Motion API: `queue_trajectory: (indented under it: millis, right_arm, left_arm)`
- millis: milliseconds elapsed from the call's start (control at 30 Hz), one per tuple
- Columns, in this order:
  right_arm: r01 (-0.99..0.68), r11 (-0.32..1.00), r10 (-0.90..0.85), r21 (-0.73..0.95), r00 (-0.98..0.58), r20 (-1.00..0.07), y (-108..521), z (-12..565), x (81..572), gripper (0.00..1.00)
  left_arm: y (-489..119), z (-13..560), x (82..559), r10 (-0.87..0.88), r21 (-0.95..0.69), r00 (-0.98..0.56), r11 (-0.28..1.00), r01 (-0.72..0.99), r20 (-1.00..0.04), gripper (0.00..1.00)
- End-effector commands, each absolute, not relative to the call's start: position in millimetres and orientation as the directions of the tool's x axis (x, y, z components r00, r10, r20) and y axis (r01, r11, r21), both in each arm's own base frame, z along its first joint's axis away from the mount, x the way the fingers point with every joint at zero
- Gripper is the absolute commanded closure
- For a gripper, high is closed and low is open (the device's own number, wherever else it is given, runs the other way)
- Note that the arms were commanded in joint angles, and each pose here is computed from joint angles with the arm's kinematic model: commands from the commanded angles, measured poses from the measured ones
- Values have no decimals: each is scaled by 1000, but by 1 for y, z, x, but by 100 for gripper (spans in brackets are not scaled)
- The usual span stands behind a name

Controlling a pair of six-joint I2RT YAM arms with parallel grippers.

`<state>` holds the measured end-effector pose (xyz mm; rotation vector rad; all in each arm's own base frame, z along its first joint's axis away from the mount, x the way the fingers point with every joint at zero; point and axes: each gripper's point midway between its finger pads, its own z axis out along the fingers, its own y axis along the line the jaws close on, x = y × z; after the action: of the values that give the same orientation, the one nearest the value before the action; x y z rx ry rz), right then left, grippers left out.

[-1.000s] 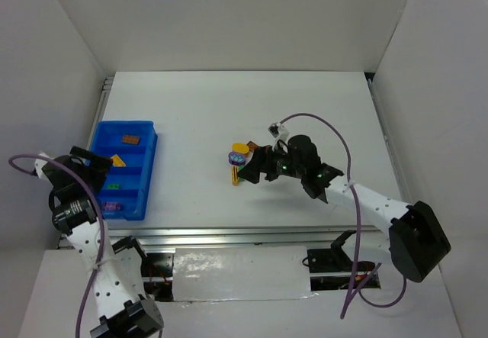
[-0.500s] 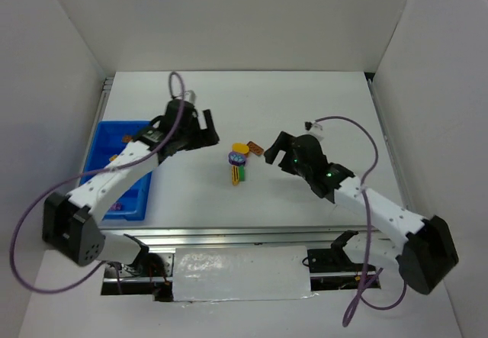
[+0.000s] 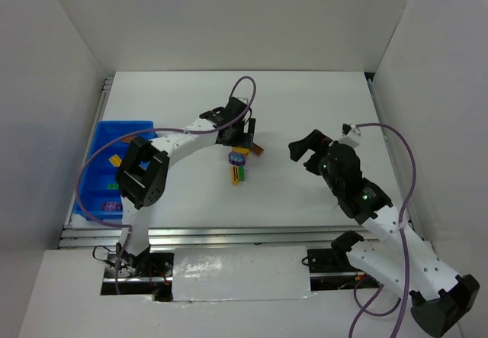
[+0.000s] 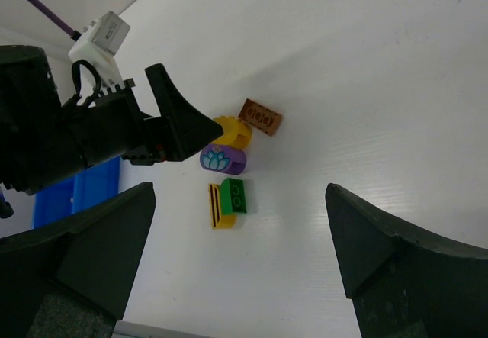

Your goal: Sort the legos into containers by color

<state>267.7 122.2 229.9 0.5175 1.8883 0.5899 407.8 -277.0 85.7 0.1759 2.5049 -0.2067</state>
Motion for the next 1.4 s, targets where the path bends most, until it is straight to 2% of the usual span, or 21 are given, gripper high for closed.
queue_trajectory:
  millis: [0,333,667,767,933,967,1233,1367]
  right_arm:
    - [101,815,564,571,-365,-741,113,221,263,0]
    - [44,820,538,570,-396,-744,124,218,265,0]
    - [15,818,530,575,-409,-742,129,216,264,0]
    - [17,820,528,572,-407,-745,128,217,264,0]
    - [19,824,525,567,-405,-749,126,214,262,0]
    - [21,824,525,566,-403,-750,126,214,262,0]
    - [-11,825,509,564,-416,-753,131,215,265,0]
    - [-52,799,532,600,-405,-744,133,232,266,0]
  left_arm:
    - [-283,83,407,128,-70,-798,976,208,-590,0]
    - [-285,39,388,185,-33,-832,971,237,-524,1]
    - [-284,26,398,203,9,-824,972,233,-528,10]
    - [-284,25,401,202,13,-820,973,231,-535,20]
    - [-282,25,402,198,6,-820,973,232,-537,49]
    - [-282,27,402,195,2,-818,973,231,-542,60]
    - [-273,76,416,169,16,-741,978,209,-650,100]
    - [-275,128,415,148,-31,-633,964,263,-760,100]
